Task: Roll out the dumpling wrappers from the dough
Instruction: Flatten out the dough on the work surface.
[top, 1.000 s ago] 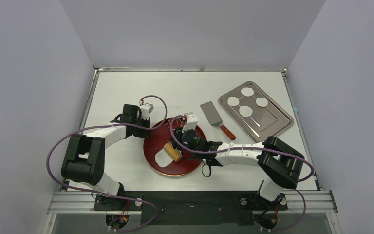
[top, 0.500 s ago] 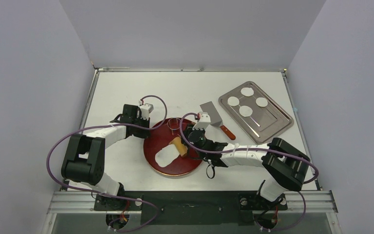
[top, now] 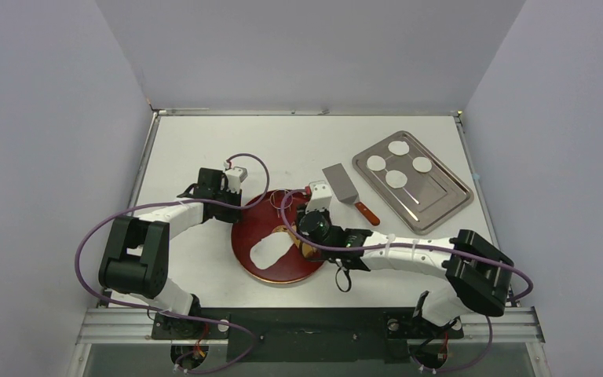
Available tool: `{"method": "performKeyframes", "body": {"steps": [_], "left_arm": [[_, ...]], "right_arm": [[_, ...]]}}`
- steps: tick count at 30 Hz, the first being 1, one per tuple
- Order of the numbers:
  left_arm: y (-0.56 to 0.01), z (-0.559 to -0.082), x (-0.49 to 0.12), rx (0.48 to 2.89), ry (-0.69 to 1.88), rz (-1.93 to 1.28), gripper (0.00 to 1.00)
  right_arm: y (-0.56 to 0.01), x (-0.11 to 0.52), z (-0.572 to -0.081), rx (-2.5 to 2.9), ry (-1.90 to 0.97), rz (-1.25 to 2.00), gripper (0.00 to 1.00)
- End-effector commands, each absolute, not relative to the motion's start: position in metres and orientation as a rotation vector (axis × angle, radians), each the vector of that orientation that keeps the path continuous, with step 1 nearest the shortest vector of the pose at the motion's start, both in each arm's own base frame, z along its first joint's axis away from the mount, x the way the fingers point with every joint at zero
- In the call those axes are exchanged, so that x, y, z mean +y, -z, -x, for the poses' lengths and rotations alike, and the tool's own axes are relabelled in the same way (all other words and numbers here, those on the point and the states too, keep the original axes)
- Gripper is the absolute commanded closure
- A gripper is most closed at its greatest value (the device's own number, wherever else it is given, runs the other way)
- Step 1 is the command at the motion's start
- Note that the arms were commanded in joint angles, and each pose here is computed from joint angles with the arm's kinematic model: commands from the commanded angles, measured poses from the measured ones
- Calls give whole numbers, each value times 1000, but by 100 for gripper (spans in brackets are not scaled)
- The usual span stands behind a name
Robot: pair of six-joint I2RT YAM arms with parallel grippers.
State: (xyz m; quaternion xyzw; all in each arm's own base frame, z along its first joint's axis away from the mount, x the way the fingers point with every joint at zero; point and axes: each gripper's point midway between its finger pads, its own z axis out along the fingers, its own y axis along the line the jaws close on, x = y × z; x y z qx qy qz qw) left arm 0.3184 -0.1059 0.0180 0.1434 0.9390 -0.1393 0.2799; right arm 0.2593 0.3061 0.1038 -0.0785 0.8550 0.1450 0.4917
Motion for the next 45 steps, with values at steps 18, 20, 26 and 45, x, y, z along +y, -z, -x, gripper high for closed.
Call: {"method": "performKeyframes", "body": {"steps": [18,20,26,45], "left_arm": [[-32,-329,-105,2451,347,-388,100],[-32,-330,-104,2450,347,-386,100],[-29,-329,-105,2458,347,-387,100],[-30,-329,-104,2459,342,-382,100]], "right_arm": [[-74,350,-258,2109,-366,191,100],[-68,332,-259,2118,-294,173,100],[-63,286,-263,2116,-168,95,100],[-177,393,-248,1922,-539,274,100]]}}
